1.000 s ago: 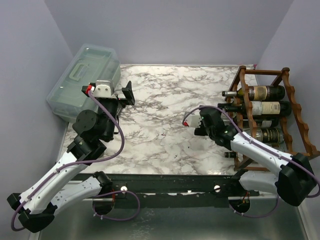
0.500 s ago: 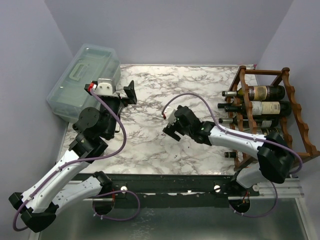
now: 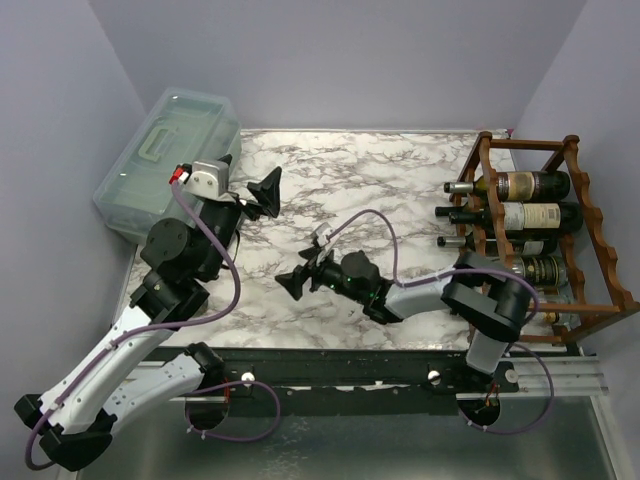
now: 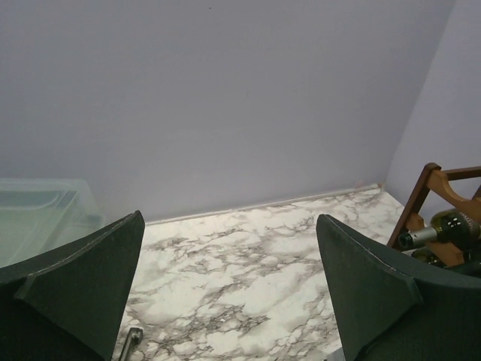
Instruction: Put the wine bottle on the wine rack
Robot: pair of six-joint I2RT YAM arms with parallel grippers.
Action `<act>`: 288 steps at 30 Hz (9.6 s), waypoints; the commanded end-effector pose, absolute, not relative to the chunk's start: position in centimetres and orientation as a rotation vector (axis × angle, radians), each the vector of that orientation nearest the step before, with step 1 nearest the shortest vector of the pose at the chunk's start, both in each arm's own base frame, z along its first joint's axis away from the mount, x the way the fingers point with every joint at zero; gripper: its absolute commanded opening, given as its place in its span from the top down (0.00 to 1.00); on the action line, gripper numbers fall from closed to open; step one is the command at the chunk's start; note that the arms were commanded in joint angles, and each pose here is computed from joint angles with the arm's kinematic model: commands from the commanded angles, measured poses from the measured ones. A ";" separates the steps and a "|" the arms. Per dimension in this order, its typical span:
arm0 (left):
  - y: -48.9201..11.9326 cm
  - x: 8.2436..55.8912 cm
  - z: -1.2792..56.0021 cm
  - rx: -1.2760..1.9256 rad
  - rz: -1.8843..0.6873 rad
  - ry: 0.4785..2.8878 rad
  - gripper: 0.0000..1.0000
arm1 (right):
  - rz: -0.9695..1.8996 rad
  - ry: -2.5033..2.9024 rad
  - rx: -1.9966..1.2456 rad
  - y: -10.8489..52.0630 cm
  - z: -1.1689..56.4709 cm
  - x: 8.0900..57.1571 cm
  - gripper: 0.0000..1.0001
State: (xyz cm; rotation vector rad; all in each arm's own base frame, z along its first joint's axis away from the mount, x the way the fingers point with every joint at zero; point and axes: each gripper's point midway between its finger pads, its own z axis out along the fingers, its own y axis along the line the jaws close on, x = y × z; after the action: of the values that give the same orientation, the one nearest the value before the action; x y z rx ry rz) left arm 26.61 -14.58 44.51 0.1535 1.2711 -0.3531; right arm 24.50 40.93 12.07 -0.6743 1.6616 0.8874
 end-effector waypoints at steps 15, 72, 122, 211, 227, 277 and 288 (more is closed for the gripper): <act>-12.0 24.8 47.4 0.155 -0.298 1.169 0.01 | 1.148 1.112 -0.642 57.8 22.7 21.3 0.00; -1.8 22.4 49.6 -0.044 0.102 1.048 0.01 | 1.125 0.951 -0.802 65.4 27.9 18.6 0.70; -4.0 25.4 47.4 -0.055 0.038 1.128 0.01 | -0.009 1.481 -1.405 35.2 23.7 24.5 1.00; -4.8 24.9 47.6 -0.062 -0.032 1.127 0.01 | -1.158 1.952 -1.803 7.2 18.8 28.5 0.99; -5.4 24.6 47.8 -0.062 -0.082 1.126 0.01 | -1.110 2.004 -1.776 3.9 18.7 28.6 0.99; -5.7 23.1 48.5 -0.056 -0.134 1.105 0.01 | -0.934 2.002 -1.971 -0.3 17.4 28.0 0.99; -5.8 22.8 48.5 -0.063 -0.156 1.098 0.01 | -0.941 1.939 -2.132 -0.8 16.7 27.1 0.99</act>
State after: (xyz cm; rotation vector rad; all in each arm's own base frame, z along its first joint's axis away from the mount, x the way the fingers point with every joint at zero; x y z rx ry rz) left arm 23.31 -6.11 47.64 -0.0450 1.1182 -0.1414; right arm 27.67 0.52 16.28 -1.7270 2.1367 -0.8361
